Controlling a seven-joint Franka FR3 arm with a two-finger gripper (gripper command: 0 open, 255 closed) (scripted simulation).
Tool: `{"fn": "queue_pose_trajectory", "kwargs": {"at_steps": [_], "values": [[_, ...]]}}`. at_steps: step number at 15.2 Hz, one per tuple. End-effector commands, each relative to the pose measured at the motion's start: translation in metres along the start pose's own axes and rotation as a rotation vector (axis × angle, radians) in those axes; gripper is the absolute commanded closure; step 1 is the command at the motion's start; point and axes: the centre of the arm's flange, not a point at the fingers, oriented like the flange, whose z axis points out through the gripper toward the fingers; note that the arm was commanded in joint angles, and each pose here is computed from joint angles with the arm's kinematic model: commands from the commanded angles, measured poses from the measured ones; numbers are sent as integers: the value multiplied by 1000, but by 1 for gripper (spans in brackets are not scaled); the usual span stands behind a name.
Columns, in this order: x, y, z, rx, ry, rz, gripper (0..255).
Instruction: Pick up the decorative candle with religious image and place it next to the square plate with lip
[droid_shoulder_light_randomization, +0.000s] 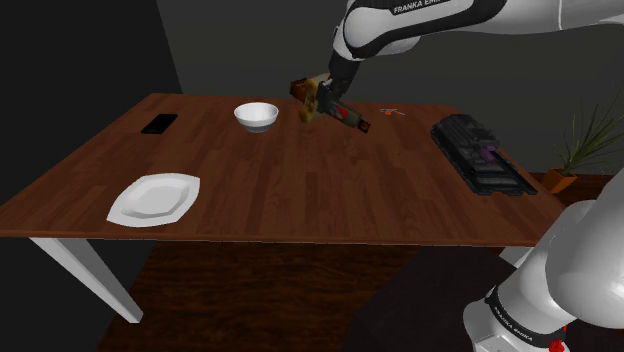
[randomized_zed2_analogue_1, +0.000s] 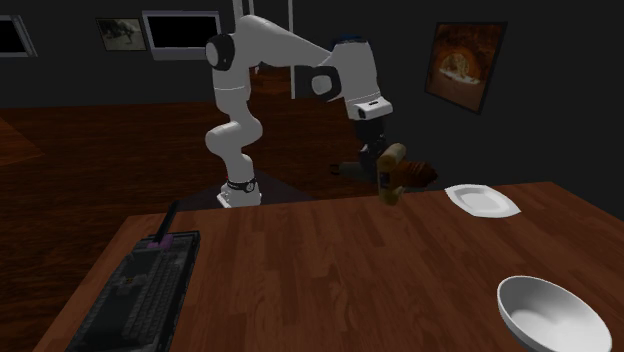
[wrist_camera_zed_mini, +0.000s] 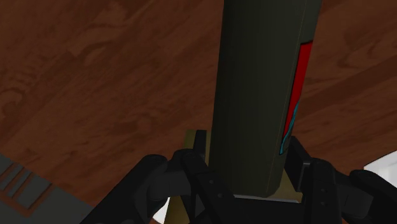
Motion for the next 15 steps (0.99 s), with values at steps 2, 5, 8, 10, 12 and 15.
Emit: {"fn": "queue_pose_trajectory", "kwargs": {"at_steps": [2, 5, 8, 10, 12, 15], "values": [[8, -39, 2, -1, 3, 2, 255], [16, -78, 4, -1, 3, 2, 255], [23, -117, 5, -1, 3, 2, 255], [28, -143, 7, -1, 3, 2, 255], [33, -168, 8, -1, 3, 2, 255], [40, -207, 10, -1, 3, 2, 255]]}}
